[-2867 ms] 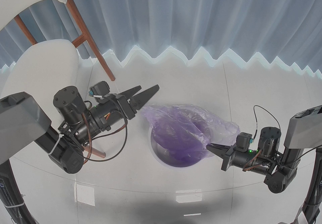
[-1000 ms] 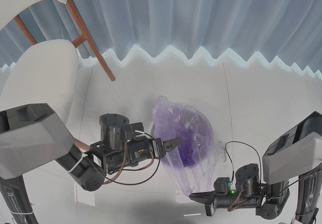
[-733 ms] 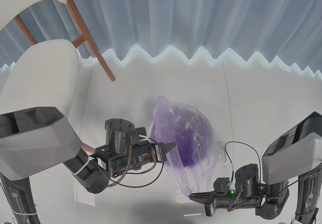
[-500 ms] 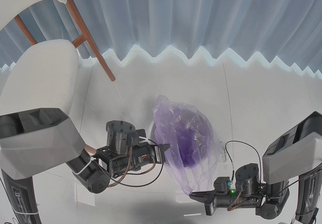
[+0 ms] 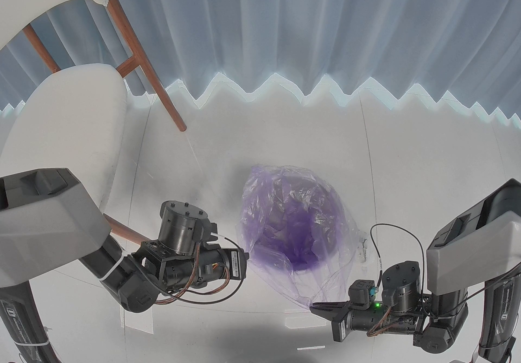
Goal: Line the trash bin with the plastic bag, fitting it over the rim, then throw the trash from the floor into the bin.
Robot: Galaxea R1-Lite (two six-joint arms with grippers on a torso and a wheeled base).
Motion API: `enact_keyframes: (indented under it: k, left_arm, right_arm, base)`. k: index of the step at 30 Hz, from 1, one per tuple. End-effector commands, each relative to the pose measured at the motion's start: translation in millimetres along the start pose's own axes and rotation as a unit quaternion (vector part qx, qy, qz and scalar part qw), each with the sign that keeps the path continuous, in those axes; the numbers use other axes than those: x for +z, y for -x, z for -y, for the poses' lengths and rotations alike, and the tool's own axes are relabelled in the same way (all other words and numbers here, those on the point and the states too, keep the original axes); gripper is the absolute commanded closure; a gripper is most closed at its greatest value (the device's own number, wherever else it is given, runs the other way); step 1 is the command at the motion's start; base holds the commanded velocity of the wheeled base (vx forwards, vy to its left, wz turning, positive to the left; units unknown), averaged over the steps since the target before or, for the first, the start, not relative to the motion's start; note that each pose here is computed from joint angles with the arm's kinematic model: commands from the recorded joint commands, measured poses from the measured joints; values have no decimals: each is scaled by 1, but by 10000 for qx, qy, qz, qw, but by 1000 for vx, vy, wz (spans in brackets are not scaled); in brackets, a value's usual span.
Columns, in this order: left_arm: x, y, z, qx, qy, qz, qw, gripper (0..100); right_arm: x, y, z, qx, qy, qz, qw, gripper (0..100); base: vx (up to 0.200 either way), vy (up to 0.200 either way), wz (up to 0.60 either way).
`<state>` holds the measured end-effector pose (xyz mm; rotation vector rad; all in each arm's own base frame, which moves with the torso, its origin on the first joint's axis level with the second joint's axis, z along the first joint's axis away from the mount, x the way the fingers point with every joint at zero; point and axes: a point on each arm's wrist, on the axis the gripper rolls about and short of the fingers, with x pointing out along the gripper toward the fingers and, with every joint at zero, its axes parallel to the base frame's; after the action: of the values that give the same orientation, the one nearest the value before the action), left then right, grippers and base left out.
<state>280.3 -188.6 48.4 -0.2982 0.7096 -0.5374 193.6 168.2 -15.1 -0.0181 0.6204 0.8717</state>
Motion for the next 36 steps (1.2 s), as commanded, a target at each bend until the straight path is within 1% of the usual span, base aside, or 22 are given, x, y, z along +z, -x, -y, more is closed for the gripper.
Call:
enact_keyframes:
  k: [1,3,4,5,6,8,10,13,17,19,21,25,28,29,32,36]
  left_arm:
    - [-6,9,-3,111,-231,-146,9996,100]
    - [-10,5,-8,245,-255,-192,9992,100]
    - [-10,5,-8,259,-263,-186,9991,100]
    - [-10,3,-10,374,-254,-167,9988,100]
    - [-10,3,-10,374,-254,-167,9988,100]
    - [-11,-3,-14,535,-248,-143,9982,100]
    - [-8,-5,-15,593,-232,-64,9980,100]
    - [-5,-12,-23,853,-196,30,9962,100]
    - [-9,-18,-28,1063,-289,4,9939,100]
    - [-11,-23,-34,1194,-376,-27,9921,100]
    - [-13,-26,-36,1271,-400,-39,9911,100]
    - [-20,-31,-38,1309,-413,-157,9904,100]
    - [-20,-31,-38,1309,-413,-157,9904,100]
    - [-26,-37,-40,1305,-434,-177,9903,100]
    - [-25,-38,-39,1270,-446,-93,9909,100]
    - [-31,-43,-39,1263,-467,-187,9907,100]
  right_arm:
    - [2,-8,4,-198,-54,134,9997,100]
    - [4,-11,5,-247,-120,211,9994,100]
    - [4,-11,5,-254,-126,220,9994,100]
    - [7,-12,5,-252,-152,281,9992,100]
    - [7,-12,5,-252,-152,281,9992,100]
    - [8,-13,6,-266,-195,317,9990,100]
    - [9,-14,6,-264,-192,332,9989,100]
    - [11,-16,8,-289,-205,399,9986,100]
    - [15,-17,15,-433,-312,512,9973,100]
    - [17,-21,17,-629,-400,610,9954,100]
    - [15,-24,18,-730,-445,599,9945,100]
    - [5,-28,17,-733,-453,396,9955,100]
    - [5,-28,17,-733,-453,396,9955,100]
    - [-3,-33,19,-765,-481,248,9956,100]
    - [-8,-36,20,-781,-499,151,9956,100]
    - [-13,-41,22,-792,-519,85,9955,100]
  base:
    - [0,0,0]
    - [0,0,0]
    - [0,0,0]
    - [0,0,0]
    - [0,0,0]
    - [0,0,0]
    - [0,0,0]
    - [0,0,0]
    - [0,0,0]
    - [0,0,0]
    - [0,0,0]
    - [0,0,0]
    - [0,0,0]
    - [0,0,0]
    - [0,0,0]
    - [0,0,0]
